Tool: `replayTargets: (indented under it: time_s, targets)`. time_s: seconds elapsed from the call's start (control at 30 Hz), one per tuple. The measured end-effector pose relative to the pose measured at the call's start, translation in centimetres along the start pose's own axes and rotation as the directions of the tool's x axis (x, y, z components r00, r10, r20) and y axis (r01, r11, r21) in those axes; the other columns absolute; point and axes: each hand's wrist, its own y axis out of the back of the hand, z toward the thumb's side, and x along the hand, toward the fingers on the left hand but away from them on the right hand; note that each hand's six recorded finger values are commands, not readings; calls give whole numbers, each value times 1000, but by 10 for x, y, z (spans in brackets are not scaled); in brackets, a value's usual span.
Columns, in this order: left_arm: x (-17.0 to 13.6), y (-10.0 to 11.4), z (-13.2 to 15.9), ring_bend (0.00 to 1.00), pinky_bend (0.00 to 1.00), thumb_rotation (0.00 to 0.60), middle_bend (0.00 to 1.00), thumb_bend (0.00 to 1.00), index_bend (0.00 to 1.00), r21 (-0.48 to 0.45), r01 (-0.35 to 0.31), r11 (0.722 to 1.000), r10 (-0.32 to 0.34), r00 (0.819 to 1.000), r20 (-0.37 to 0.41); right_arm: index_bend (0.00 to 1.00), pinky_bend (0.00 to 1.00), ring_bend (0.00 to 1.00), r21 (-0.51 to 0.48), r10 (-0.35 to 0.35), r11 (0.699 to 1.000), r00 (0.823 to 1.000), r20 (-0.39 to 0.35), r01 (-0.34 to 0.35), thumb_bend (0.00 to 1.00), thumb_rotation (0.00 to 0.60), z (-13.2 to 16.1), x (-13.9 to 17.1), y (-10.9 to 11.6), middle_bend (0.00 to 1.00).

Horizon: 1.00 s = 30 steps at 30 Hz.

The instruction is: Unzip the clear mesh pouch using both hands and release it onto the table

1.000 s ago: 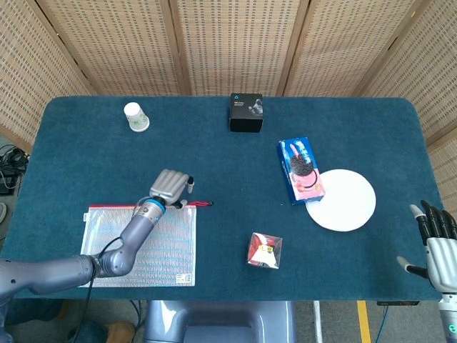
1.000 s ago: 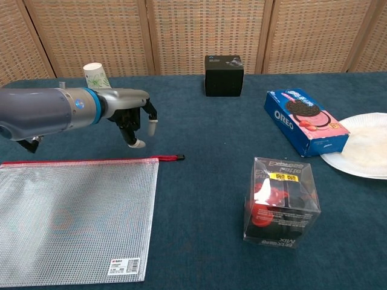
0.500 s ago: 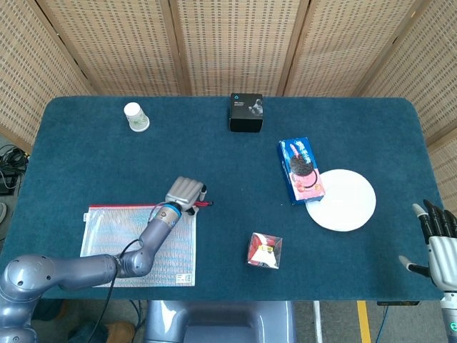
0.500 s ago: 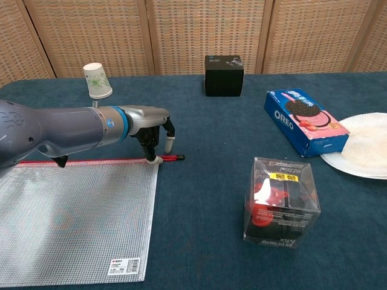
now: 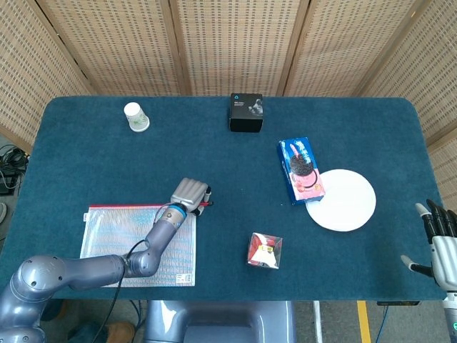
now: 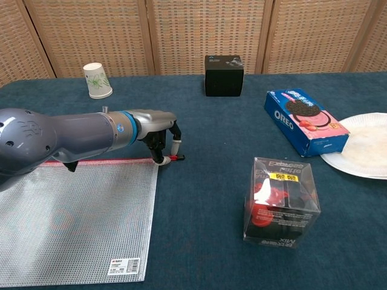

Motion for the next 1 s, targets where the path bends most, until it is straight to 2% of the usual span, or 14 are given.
replayTargets:
  time_s: [0.57,0.87,1.0]
  targets:
    - [5,-4,2,960,1000,600,946,413,507,-2,7,1000,-8,1000,-13,24,0,0,-9,1,1000,1000,1,-1,0,600,-1,0,1,0]
    - [9,-7,4,960,1000,600,946,432,633,-12,4,1000,-5,1000,-24,24,0,0,-15,-1,1000,1000,1,1,0,600,-1,0,2,0]
    - [9,-7,4,960,1000,600,946,452,646,-17,1,1000,-1,1000,-27,24,0,0,-17,-1,1000,1000,-2,1,0,600,-1,0,3,0]
